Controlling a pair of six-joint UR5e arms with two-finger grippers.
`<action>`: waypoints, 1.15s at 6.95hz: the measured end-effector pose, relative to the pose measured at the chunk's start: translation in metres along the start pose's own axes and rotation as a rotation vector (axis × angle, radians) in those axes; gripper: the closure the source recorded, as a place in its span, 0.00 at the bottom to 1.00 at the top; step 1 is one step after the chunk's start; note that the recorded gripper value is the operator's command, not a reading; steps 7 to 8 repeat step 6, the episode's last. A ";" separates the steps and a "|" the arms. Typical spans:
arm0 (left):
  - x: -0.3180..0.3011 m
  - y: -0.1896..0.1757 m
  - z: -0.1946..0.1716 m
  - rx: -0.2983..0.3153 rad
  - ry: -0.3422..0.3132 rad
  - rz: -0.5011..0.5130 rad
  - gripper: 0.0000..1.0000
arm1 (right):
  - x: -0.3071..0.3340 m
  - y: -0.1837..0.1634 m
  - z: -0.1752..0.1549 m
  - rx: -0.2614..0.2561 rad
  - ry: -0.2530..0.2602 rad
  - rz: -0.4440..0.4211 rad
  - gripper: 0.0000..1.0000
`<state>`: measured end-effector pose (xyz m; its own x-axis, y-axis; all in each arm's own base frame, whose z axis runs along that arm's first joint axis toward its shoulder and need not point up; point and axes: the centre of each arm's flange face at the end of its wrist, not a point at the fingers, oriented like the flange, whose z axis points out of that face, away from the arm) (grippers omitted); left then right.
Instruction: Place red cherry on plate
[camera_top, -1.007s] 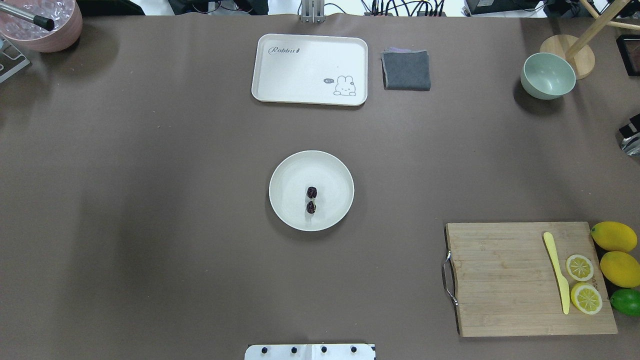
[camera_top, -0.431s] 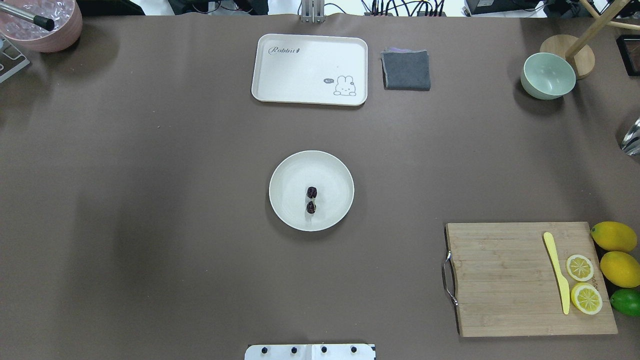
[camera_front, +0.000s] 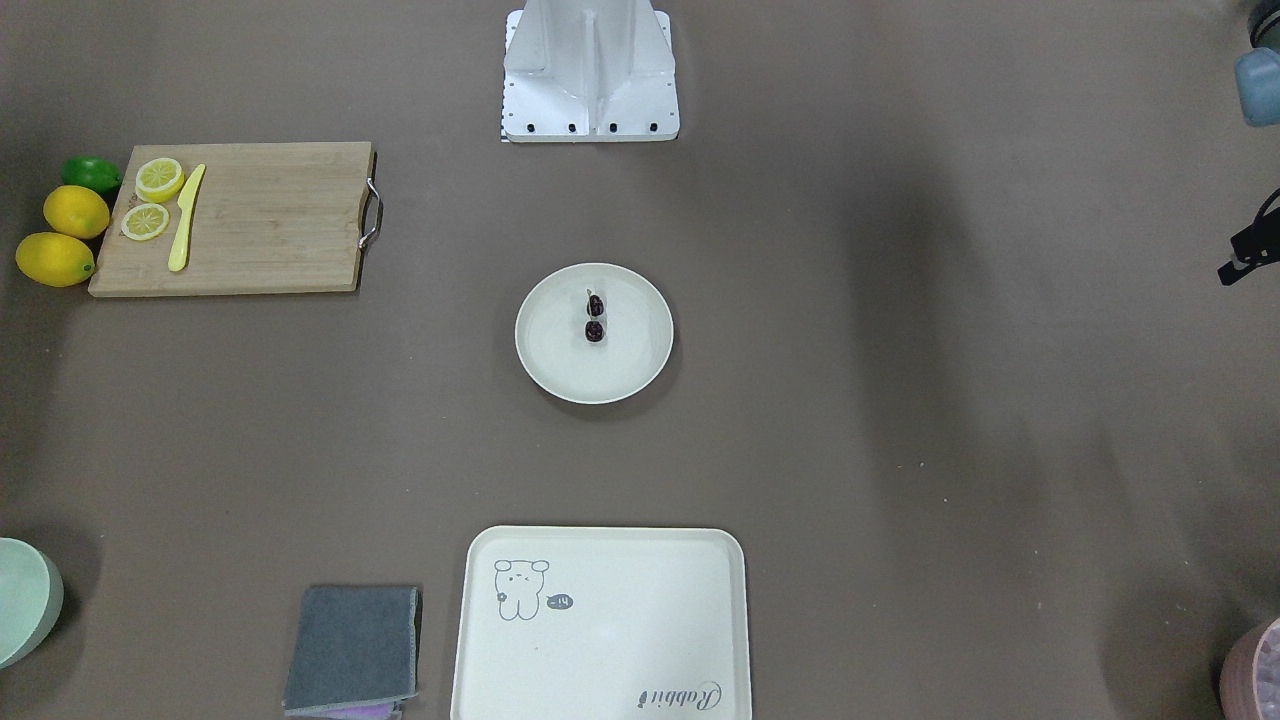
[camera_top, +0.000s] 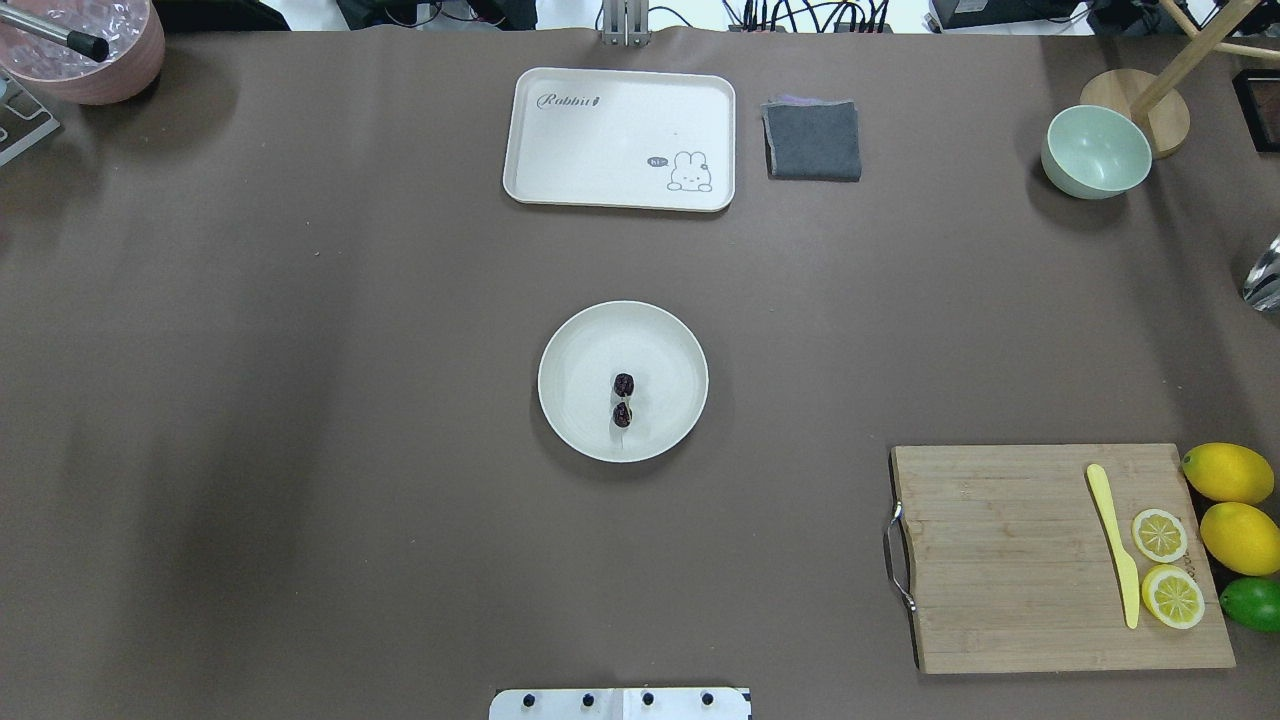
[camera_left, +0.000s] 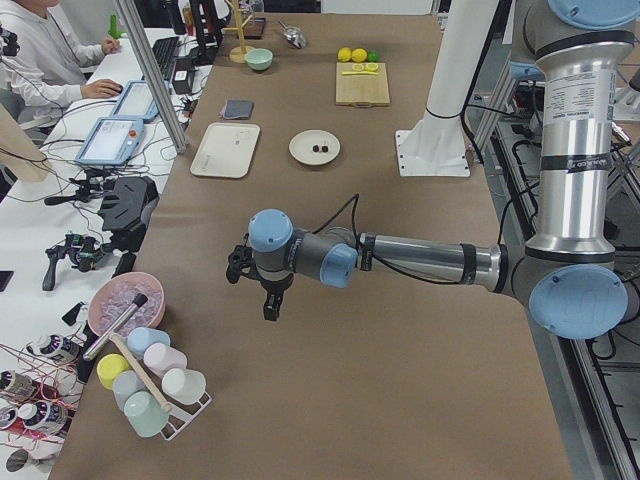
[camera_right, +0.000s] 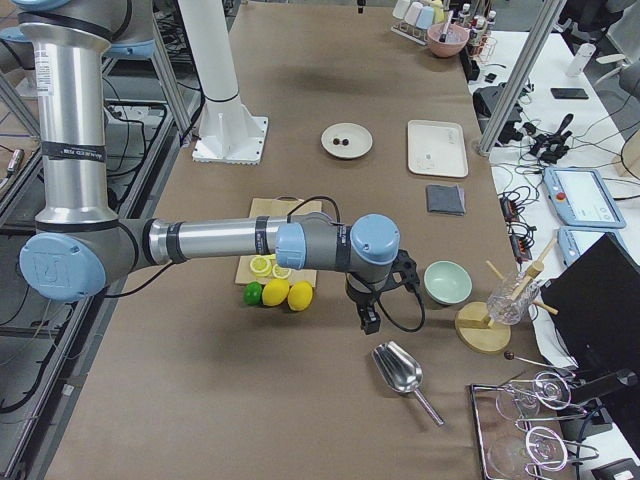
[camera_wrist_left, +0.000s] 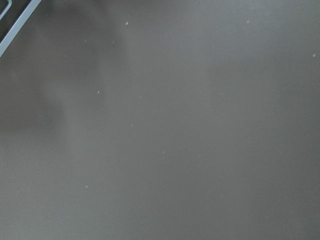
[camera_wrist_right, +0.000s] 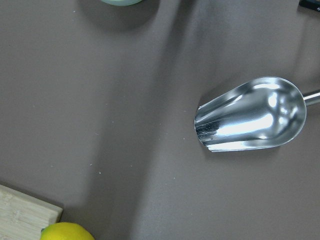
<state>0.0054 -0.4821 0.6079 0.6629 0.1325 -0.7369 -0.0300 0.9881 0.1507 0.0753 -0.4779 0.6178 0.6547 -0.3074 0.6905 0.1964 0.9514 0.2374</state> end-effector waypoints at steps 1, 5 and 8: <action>-0.020 0.014 -0.008 0.013 -0.009 -0.029 0.02 | 0.009 0.012 -0.004 0.007 0.005 0.018 0.00; -0.035 0.022 -0.034 0.068 -0.040 -0.050 0.02 | 0.017 0.025 -0.020 0.037 0.028 0.035 0.00; -0.035 0.022 -0.036 0.072 -0.049 -0.049 0.02 | 0.016 0.025 -0.024 0.045 0.032 0.034 0.00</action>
